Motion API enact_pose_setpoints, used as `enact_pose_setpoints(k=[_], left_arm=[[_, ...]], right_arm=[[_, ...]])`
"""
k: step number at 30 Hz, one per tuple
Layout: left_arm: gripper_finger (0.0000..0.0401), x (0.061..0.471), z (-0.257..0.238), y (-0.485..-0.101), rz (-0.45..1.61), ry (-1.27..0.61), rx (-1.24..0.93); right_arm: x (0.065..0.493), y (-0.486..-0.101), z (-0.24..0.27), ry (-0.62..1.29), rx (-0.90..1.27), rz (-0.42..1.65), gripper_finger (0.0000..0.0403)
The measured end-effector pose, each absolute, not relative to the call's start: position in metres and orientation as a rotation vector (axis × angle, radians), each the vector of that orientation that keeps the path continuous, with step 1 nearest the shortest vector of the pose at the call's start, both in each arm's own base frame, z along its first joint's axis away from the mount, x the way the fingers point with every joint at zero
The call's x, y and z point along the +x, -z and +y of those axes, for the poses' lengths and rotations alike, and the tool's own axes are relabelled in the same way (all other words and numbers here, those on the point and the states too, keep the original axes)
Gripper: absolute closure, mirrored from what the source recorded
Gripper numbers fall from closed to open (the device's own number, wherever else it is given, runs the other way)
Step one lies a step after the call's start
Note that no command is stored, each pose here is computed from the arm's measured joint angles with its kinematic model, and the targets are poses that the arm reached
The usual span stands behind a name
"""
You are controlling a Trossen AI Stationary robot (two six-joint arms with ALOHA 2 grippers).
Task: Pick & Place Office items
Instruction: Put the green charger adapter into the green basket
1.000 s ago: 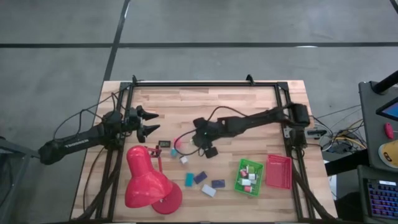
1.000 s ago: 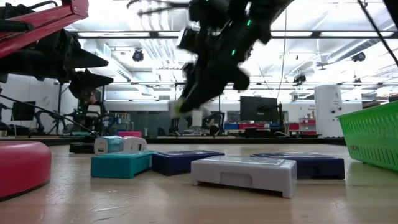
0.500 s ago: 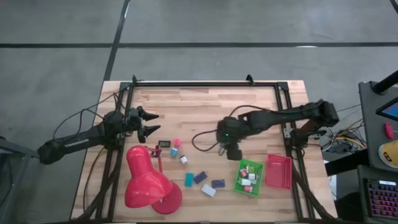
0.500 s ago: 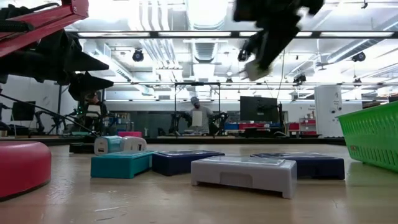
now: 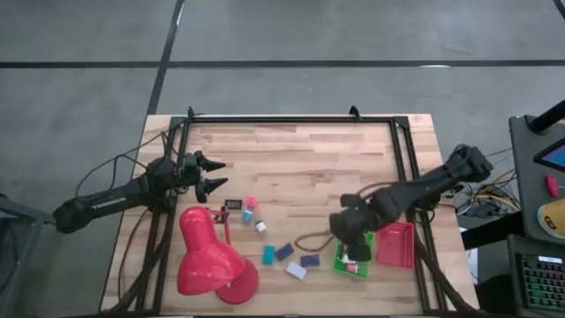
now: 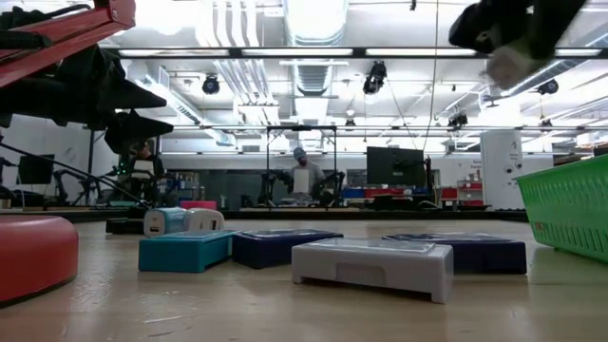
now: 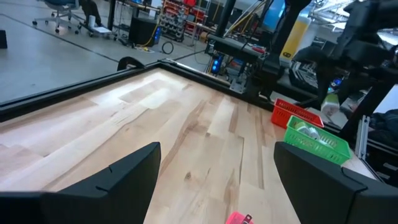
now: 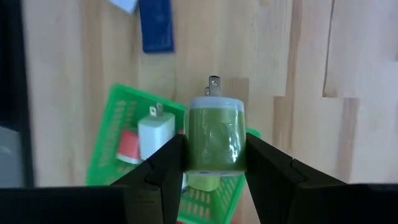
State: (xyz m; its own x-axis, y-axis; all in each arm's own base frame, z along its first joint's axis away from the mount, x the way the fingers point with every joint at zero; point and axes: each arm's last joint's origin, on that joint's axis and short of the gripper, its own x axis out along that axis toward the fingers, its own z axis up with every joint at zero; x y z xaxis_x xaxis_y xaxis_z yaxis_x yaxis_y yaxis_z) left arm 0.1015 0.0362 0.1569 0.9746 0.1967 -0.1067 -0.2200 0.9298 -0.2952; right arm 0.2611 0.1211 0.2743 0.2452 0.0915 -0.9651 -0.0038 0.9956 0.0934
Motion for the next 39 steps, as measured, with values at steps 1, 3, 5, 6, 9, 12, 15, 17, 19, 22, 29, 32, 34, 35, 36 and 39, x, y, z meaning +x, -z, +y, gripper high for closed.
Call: enact_pose_setpoints(k=[1, 3, 5, 6, 9, 12, 15, 17, 19, 22, 29, 32, 34, 35, 36, 39], left_arm=[[0.0081, 0.101, 0.036, -0.157, 0.076, -0.213, -0.311], [0.0081, 0.101, 0.036, -0.157, 0.076, -0.214, -0.311], [0.0081, 0.101, 0.036, -0.157, 0.076, -0.213, -0.311], [0.0081, 0.101, 0.036, -0.157, 0.075, -0.213, -0.311], [0.0081, 0.101, 0.036, -0.157, 0.076, -0.213, -0.311], [0.0081, 0.101, 0.036, -0.157, 0.076, -0.214, -0.311], [0.0081, 0.101, 0.036, -0.157, 0.076, -0.214, -0.311], [0.0081, 0.101, 0.036, -0.157, 0.076, -0.214, -0.311], [0.0081, 0.101, 0.036, -0.157, 0.076, -0.213, -0.311], [0.0081, 0.101, 0.036, -0.157, 0.076, -0.213, -0.311], [0.0081, 0.101, 0.036, -0.157, 0.076, -0.214, -0.311], [0.0081, 0.101, 0.036, -0.157, 0.076, -0.214, -0.311], [0.0081, 0.101, 0.036, -0.157, 0.075, -0.214, -0.311], [0.0081, 0.101, 0.036, -0.157, 0.075, -0.214, -0.311], [0.0081, 0.101, 0.036, -0.157, 0.076, -0.213, -0.311], [0.0081, 0.101, 0.036, -0.157, 0.076, -0.213, -0.311]], right_arm=[[0.259, -0.272, 0.125, -0.060, 0.050, 1.323, 0.0261], [0.256, -0.267, 0.130, -0.055, 0.011, 1.327, 0.0261], [0.253, -0.262, 0.134, -0.058, -0.005, 1.326, 0.0261], [0.252, -0.258, 0.135, -0.062, -0.007, 1.327, 0.0261], [0.248, -0.245, 0.136, -0.062, -0.021, 1.346, 0.0261], [0.246, -0.233, 0.136, -0.063, -0.026, 1.353, 0.0261], [0.244, -0.224, 0.136, -0.083, -0.011, 1.360, 0.0261], [0.243, -0.219, 0.137, -0.105, 0.024, 1.376, 0.0261], [0.241, -0.214, 0.137, -0.125, 0.050, 1.397, 0.0261], [0.239, -0.210, 0.137, -0.138, 0.060, 1.404, 0.0261], [0.236, -0.198, 0.139, -0.171, 0.072, 1.395, 0.0261], [0.236, -0.196, 0.139, -0.171, 0.072, 1.395, 0.0261], [0.236, -0.196, 0.139, -0.170, 0.072, 1.394, 0.0261], [0.236, -0.196, 0.139, -0.170, 0.073, 1.393, 0.0260], [0.236, -0.196, 0.139, -0.171, 0.073, 1.393, 0.0257], [0.237, -0.196, 0.139, -0.172, 0.074, 1.388, 0.0244]])
